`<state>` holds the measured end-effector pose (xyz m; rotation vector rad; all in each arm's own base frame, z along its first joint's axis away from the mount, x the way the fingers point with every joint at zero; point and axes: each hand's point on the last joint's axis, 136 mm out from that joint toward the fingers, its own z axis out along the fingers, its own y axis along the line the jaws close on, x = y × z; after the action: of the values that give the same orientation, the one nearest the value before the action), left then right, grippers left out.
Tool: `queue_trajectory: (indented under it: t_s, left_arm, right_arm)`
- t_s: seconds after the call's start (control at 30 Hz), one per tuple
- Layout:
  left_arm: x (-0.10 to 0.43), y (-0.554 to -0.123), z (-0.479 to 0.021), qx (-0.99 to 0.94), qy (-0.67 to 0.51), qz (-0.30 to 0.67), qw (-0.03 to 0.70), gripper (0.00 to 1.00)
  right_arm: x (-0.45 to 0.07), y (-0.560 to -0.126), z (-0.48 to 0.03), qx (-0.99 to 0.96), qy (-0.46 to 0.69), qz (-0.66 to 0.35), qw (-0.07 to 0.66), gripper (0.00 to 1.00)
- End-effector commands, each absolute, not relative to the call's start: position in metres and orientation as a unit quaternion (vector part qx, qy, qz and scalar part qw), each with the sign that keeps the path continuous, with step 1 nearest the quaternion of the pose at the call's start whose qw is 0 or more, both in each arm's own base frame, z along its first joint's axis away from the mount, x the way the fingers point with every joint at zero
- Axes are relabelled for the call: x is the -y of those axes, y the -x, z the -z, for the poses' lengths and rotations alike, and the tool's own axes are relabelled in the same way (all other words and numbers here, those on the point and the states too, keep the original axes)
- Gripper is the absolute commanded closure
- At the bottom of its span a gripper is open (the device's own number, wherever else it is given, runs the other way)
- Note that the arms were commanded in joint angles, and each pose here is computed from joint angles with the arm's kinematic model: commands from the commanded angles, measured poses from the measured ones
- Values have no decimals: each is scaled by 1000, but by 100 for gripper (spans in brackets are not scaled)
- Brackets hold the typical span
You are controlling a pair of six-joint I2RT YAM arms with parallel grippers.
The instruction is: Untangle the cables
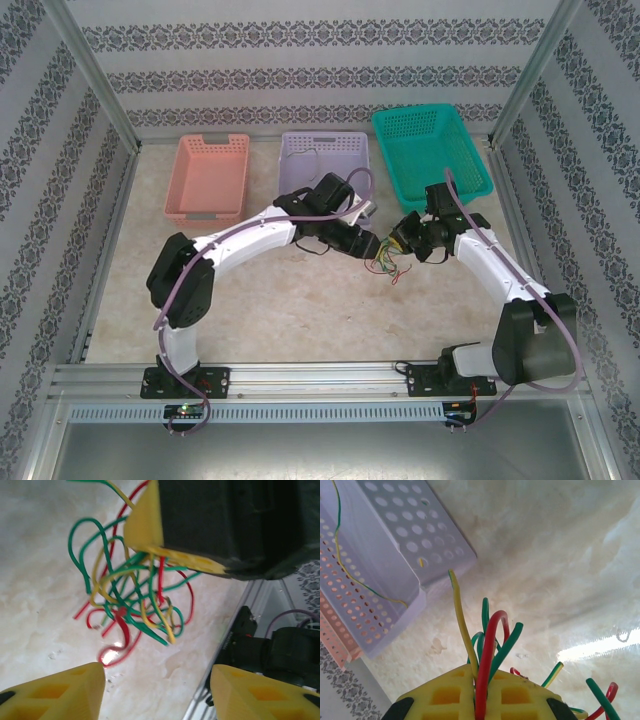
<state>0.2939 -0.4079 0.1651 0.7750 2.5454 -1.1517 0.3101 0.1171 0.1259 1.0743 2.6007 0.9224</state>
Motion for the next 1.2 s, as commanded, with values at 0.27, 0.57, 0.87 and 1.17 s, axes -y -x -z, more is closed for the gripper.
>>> queue_trajectory:
  t_s: [0.27, 0.57, 0.87, 1.17]
  left_arm:
    - [416, -306, -141, -877, -287, 366, 121, 92]
    - [370, -292, -162, -899, -263, 320, 143, 100]
    - [298, -300, -170, -931, -155, 276, 180, 100]
    - [288, -303, -184, -931, -103, 299, 181, 100]
  right_arm:
    - [-126, -304, -136, -870, -362, -329, 63, 100]
    - [-64, -313, -125, -870, -399, -269, 104, 98]
    - [-34, -331, -111, -862, -430, -237, 124, 96]
    - [-53, -346, -108, -855, -430, -265, 117, 83]
